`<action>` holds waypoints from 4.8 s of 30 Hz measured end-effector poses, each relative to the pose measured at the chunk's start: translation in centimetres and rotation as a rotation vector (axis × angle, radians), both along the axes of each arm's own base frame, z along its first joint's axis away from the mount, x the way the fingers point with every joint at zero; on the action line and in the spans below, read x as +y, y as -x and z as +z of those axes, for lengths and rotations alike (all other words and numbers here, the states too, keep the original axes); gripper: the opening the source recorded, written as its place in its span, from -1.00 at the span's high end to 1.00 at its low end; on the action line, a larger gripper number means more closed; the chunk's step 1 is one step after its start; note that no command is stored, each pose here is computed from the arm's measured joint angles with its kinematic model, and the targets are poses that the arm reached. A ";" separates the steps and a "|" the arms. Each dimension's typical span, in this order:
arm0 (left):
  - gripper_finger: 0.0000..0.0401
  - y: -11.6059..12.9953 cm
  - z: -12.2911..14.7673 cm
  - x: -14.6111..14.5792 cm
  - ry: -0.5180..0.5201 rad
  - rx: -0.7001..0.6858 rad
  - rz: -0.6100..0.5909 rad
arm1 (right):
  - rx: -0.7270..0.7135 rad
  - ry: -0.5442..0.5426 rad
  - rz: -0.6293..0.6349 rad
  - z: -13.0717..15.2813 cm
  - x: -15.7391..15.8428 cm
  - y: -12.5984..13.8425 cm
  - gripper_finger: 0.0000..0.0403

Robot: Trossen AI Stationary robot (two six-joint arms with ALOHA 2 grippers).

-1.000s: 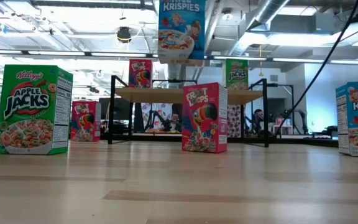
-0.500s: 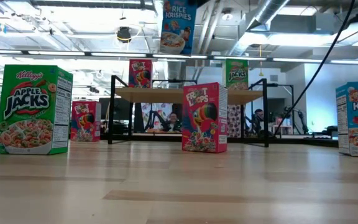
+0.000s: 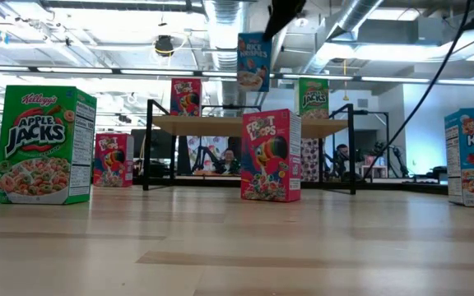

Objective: Stack cereal on shelf
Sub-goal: Put the bottom right blue cereal box on the shelf, then put the top green cereal box on the shelf aligned with the other green cereal box

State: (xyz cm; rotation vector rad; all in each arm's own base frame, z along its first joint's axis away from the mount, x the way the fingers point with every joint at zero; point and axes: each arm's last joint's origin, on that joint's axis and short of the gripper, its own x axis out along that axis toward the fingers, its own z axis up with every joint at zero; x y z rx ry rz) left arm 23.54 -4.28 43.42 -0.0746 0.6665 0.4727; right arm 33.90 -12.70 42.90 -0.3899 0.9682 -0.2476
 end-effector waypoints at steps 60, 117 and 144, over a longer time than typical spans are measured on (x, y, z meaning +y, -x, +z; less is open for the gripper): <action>-0.12 -0.4 0.0 3.8 -0.003 0.002 0.157 | 0.051 -0.121 0.039 -5.4 -8.9 -0.9 -0.04; -0.12 -0.4 0.0 3.8 -0.004 0.002 0.157 | 0.016 -0.059 -0.038 -2.8 -8.4 0.5 -0.27; -0.12 -0.4 0.0 3.8 0.000 -0.001 0.159 | -0.051 -0.307 -0.116 3.1 -1.2 7.5 -0.27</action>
